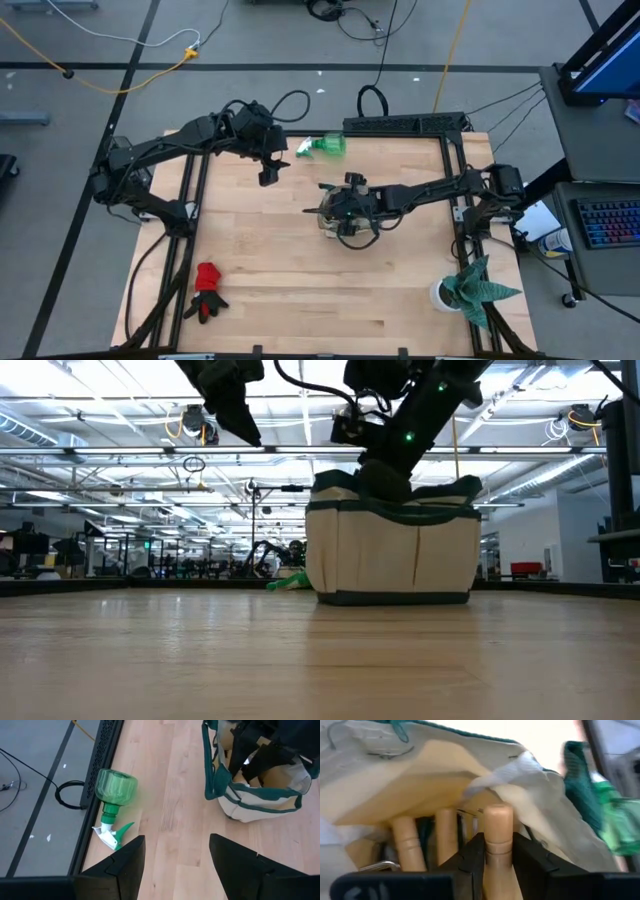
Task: Pick & Place Garden tools in Gardening bag
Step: Put the brown trowel into the brown gardening bag, then put the green spray bottle into the brown gardening bag
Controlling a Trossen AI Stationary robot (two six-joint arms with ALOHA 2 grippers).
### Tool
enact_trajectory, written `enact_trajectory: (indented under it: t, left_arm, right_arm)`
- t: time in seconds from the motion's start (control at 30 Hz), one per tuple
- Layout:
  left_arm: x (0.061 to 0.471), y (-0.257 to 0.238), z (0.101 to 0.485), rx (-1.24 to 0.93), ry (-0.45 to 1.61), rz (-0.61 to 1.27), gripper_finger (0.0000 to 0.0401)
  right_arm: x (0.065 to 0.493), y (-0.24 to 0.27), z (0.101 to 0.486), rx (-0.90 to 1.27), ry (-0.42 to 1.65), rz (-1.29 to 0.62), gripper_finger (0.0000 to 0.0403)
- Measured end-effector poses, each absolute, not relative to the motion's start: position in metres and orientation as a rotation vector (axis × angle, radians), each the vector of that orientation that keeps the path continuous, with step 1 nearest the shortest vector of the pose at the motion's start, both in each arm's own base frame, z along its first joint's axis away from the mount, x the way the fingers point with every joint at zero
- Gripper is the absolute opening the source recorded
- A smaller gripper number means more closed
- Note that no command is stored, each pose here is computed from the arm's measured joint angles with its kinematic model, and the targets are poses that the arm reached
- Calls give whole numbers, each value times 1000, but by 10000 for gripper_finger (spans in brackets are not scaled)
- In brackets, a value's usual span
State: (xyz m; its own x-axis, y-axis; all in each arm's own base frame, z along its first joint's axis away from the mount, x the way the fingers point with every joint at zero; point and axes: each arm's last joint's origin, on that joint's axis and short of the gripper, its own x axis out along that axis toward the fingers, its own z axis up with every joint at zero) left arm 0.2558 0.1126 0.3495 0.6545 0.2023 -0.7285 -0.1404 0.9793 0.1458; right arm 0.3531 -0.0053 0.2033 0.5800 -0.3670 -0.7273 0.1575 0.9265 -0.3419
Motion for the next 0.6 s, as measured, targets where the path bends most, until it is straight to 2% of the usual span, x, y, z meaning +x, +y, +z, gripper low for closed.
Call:
enact_trajectory:
  t: [0.13,0.3,0.6]
  left_arm:
    - [256,112,349,79,836,194,227]
    - [256,112,349,80,836,194,227]
    - [256,112,349,81,837,193,228]
  right_arm:
    - [354,-10,203,-188,898,-240,96]
    - [356,-21,201,-165,889,-263,115]
    - [359,-37,189,-101,920,-218,167]
